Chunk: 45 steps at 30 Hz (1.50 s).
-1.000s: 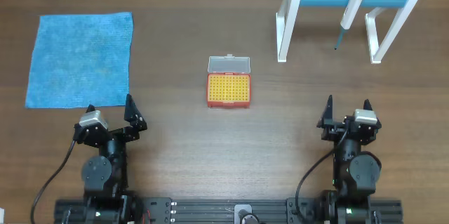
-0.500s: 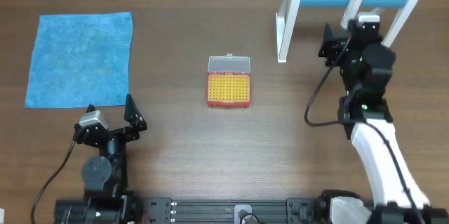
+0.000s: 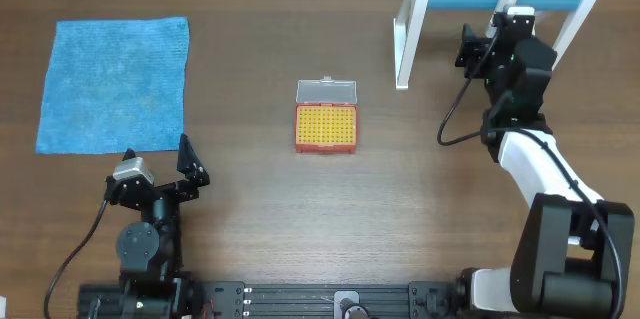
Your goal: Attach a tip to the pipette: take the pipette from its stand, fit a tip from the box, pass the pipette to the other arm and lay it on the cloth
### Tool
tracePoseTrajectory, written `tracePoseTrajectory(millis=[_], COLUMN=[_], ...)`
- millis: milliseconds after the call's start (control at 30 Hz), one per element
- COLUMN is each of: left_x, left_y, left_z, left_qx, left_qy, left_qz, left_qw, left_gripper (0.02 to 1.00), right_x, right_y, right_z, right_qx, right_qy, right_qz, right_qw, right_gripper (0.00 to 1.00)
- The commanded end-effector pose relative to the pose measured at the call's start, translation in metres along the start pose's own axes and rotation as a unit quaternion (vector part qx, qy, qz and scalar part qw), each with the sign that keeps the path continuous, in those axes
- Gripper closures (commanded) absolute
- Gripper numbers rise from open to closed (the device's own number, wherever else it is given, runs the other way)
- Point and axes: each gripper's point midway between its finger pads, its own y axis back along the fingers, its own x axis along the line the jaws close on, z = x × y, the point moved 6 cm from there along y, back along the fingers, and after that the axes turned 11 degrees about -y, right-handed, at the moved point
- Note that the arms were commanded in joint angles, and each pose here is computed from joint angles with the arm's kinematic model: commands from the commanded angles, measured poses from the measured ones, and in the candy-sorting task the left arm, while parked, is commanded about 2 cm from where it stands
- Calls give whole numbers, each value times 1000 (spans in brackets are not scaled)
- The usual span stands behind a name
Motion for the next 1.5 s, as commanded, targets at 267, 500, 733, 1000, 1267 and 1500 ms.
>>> tracePoseTrajectory(millis=[267,500,733,1000,1267,1500], left_x=[2,2,2,2,2,2], left_y=[0,0,0,0,0,0], left_z=[-1,-1,-1,-1,-1,-1], left_qx=[0,0,0,0,0,0], left_qy=[-3,-3,-3,-3,-3,-3], left_qz=[7,7,7,7,7,7], left_qw=[1000,1000,1000,1000,1000,1000], left_gripper=[25,25,25,25,25,23], right_x=[2,10,25,112,234,290], right_y=[-8,-1,21,64,89,72], right_z=[6,23,36,52,-7,-53], right_qx=[-15,-43,-34,-42,0,-7], right_qy=[-3,4,6,-12,-32,-50], right_qz=[12,32,76,185,199,276], right_qw=[1000,999,997,982,979,960], right_gripper=[928,928,925,925,928,930])
